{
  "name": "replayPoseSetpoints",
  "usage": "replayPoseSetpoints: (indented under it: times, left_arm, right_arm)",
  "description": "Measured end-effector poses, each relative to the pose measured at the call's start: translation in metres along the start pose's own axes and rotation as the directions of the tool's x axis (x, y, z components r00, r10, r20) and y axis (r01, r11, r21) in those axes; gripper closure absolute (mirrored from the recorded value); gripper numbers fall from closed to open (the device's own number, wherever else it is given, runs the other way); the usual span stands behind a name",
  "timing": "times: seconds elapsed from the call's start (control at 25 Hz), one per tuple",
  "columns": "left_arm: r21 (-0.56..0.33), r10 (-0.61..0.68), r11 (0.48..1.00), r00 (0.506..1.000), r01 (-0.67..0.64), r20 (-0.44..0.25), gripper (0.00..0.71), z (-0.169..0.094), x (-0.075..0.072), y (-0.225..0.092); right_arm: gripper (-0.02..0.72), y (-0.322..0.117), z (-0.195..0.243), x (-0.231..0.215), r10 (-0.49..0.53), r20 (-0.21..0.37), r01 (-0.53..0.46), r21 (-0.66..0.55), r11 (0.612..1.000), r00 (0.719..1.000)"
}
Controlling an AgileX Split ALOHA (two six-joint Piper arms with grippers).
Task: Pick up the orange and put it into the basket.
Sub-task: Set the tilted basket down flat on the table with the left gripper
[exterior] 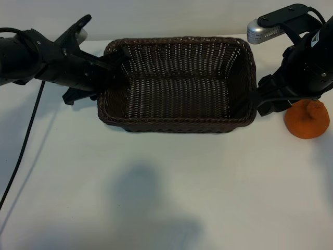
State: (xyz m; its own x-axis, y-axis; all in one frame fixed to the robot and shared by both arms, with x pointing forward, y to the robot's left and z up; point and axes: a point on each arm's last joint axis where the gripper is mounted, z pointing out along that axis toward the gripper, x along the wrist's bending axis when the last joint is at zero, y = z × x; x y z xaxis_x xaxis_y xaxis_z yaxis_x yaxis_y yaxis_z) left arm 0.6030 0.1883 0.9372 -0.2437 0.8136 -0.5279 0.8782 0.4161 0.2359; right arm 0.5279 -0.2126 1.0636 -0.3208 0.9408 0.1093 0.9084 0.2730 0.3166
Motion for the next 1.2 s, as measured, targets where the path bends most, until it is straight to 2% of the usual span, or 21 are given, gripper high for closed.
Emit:
replayPoseSetpoints:
  times: [0.24, 1.2]
  left_arm:
    - [0.033, -0.007, 0.999, 1.000, 0.008, -0.022, 0.373, 0.0109, 0.0064, -0.0029]
    - [0.056, 0.007, 0.998, 1.000, -0.006, -0.028, 0.373, 0.0109, 0.0070, -0.0048]
  right_arm:
    - [0.131, 0.0000, 0.0000, 0.0000, 0.000, 0.000, 0.000, 0.000, 1.000, 1.000]
    - [0.132, 0.0000, 0.0000, 0.0000, 0.001, 0.000, -0.001, 0.000, 1.000, 1.000]
